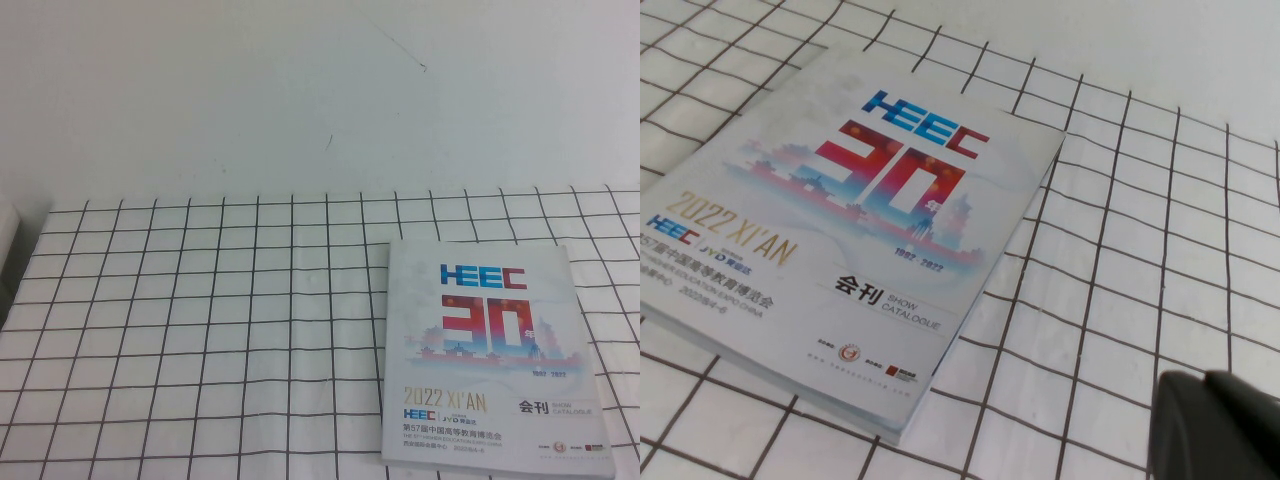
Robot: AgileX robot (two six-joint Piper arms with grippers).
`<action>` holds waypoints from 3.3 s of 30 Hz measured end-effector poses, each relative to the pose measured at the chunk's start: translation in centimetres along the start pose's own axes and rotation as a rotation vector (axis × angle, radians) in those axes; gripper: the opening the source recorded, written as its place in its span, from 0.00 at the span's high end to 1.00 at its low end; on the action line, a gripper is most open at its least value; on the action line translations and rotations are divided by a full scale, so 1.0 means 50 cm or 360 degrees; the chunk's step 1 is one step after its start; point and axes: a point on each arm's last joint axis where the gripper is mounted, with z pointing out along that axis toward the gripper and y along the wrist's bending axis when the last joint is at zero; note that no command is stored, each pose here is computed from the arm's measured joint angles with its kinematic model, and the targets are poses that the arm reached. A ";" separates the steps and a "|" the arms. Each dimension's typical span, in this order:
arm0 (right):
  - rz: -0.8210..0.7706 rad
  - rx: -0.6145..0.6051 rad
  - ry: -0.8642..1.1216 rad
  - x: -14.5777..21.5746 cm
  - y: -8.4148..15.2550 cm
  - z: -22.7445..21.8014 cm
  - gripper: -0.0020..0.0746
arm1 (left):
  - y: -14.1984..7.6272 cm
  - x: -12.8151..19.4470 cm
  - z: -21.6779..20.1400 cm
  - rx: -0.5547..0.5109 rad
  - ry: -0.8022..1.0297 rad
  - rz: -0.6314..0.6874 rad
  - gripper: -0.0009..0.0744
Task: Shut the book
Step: 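Close the open booklet and leave it lying on the table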
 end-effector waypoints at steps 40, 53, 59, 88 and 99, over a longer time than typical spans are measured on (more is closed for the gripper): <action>0.0111 0.0282 -0.0185 0.057 0.000 0.004 0.98 | 0.001 0.000 0.000 -0.0014 0.0003 -0.0005 0.99; 0.0268 0.0382 -0.0172 0.143 0.020 0.076 0.98 | 0.001 -0.001 -0.001 -0.0015 0.0001 -0.0001 0.99; 0.0272 0.0383 -0.0169 0.143 0.020 0.076 0.98 | 0.001 -0.001 -0.001 -0.0016 0.0001 0.0002 0.99; 0.0295 0.0370 -0.0161 0.144 0.022 0.077 0.98 | 0.002 -0.001 -0.001 -0.0018 0.0001 0.0004 0.99; 0.0295 0.0370 -0.0161 0.144 0.022 0.077 0.98 | 0.002 -0.001 -0.001 -0.0018 0.0001 0.0004 0.99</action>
